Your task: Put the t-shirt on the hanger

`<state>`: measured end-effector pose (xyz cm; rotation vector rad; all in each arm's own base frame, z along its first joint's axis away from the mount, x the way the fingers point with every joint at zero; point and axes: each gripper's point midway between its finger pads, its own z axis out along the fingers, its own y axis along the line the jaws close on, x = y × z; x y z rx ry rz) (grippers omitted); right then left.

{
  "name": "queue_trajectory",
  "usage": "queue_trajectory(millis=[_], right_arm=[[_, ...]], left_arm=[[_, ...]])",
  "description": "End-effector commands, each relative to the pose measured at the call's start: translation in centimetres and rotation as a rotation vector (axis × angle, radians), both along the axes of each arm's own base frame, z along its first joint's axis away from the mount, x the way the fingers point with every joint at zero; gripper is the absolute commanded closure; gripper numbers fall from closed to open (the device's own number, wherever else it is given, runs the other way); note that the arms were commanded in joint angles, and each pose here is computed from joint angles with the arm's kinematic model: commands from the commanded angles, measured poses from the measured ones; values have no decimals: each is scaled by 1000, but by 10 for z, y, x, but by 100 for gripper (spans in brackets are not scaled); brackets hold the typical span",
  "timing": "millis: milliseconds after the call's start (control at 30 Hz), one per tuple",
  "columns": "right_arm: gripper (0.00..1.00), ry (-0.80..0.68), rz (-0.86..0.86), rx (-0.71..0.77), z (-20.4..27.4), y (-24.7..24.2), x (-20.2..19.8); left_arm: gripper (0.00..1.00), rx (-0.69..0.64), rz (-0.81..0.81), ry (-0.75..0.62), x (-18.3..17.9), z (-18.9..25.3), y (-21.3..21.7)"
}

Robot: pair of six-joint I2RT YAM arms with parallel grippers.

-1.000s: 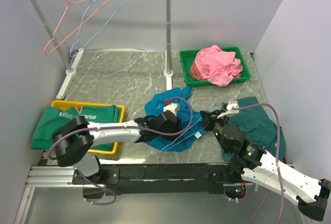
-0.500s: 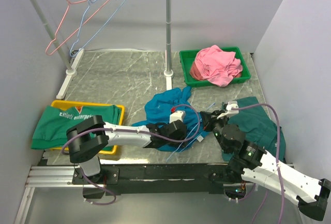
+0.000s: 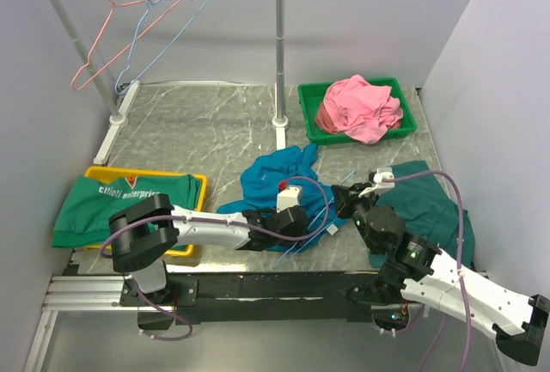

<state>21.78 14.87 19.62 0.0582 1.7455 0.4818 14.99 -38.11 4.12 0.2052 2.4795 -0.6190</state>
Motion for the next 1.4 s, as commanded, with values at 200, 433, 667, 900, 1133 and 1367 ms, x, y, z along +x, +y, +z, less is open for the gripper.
queue_trajectory(millis=[200, 433, 667, 900, 1133, 1367], right_arm=[[100, -6, -31, 44, 4, -1, 2], [100, -8, -31, 48, 5, -1, 3], [100, -5, -42, 33, 10, 0, 6], [100, -14, -68, 26, 18, -1, 10], [100, -40, -161, 13, 44, -9, 21], [100, -89, -277, -24, 86, -21, 34]], left_arm=[[52, -2, -13, -1, -14, 9, -10], [55, -46, -35, 13, -19, 10, -19], [71, -65, -50, 44, -24, 3, -22], [92, -92, -25, 31, -23, 11, -10], [99, -183, 50, -39, -9, 47, 14], [99, -307, 139, -162, 8, 94, 52]])
